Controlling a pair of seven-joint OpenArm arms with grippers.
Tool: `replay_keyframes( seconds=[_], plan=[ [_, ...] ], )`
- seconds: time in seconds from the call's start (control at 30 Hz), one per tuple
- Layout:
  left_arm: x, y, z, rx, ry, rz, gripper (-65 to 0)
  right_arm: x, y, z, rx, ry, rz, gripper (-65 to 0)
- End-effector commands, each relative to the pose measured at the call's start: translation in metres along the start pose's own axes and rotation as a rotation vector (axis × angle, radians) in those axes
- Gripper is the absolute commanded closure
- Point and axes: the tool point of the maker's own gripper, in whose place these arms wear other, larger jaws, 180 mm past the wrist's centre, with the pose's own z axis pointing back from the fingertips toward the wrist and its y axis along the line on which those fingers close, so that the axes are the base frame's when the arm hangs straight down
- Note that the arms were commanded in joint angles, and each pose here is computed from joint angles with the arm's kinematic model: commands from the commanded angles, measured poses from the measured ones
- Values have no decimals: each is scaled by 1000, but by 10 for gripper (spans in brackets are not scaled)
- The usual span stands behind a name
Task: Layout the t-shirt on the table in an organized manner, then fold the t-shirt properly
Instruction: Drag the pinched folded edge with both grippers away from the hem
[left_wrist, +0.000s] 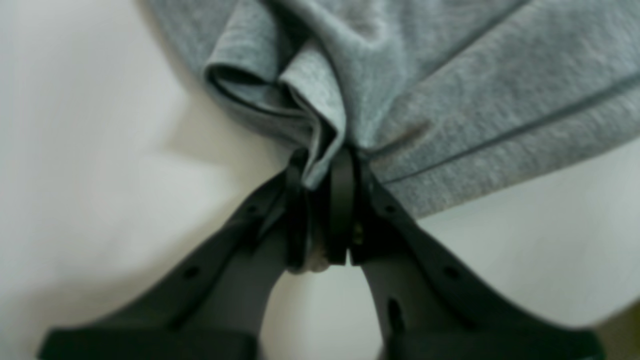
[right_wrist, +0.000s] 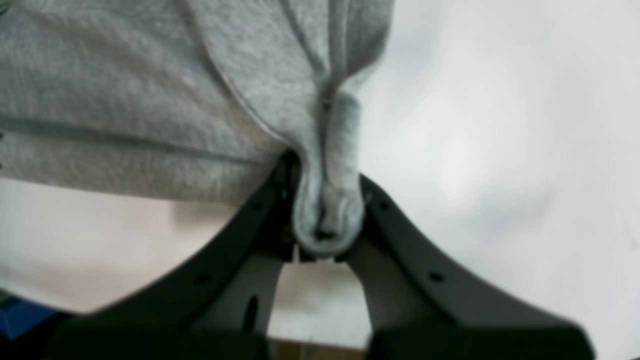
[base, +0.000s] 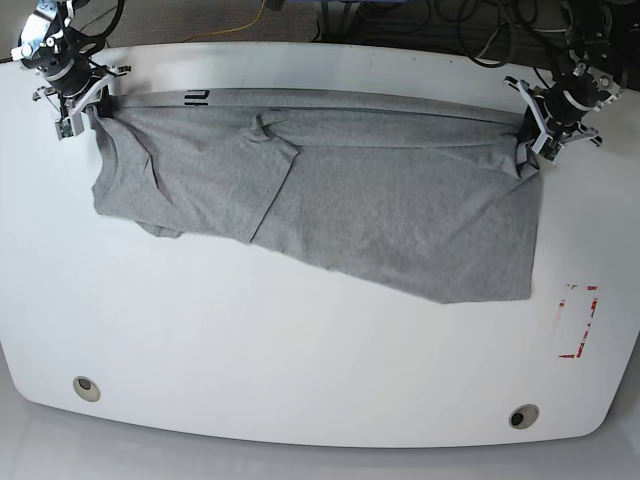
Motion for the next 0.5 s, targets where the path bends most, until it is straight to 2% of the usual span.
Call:
replay_keyframes(
  seconds=[0.0, 0.2, 0.47],
  plan=[
    [-7, 15, 7, 50, 39, -19, -93, 11, -14, 11, -48, -22, 29, 0],
    [-19, 16, 13, 56, 64, -11, -257, 8, -9, 17, -48, -8, 46, 0],
    [-25, 25, 18, 86, 79, -5, -267, 0, -6, 21, -47, 21, 60, 0]
  ],
)
